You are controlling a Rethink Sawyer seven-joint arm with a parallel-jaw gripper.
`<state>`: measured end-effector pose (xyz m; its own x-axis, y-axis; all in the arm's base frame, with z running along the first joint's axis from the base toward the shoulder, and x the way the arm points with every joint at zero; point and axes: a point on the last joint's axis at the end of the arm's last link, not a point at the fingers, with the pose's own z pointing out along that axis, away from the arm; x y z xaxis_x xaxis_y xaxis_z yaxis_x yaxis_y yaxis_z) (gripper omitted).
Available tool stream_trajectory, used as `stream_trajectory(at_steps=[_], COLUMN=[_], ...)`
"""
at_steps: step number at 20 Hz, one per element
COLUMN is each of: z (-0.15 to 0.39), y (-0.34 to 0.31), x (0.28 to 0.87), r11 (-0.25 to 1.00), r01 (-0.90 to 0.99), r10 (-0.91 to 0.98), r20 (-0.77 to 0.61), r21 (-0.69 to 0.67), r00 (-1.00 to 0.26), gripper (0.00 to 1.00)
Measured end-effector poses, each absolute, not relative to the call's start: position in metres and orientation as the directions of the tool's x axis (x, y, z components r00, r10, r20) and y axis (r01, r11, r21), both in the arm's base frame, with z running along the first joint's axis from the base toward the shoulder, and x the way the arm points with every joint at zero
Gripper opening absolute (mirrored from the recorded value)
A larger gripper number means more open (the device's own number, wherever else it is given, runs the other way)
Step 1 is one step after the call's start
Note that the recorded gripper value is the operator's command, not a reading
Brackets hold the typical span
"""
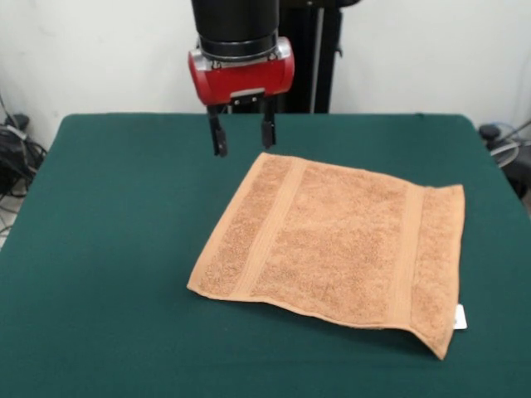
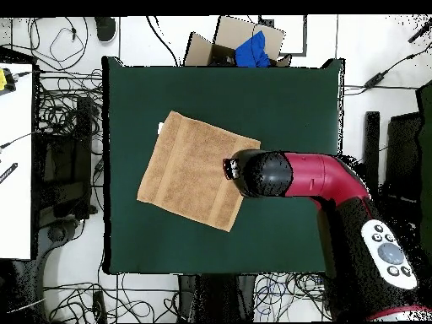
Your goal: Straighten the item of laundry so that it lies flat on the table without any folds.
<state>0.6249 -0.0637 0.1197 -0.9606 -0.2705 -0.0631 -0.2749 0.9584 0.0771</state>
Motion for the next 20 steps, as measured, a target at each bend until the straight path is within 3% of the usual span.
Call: stream_trajectory(at_steps=[20], z=[0.106], y=[-0.087], x=[0.569], r11=[0.967], r01=[-0.224], r10=[-0.225], r20=[-0.003], r21=[0.123], r00=[-0.974], gripper=[1.0])
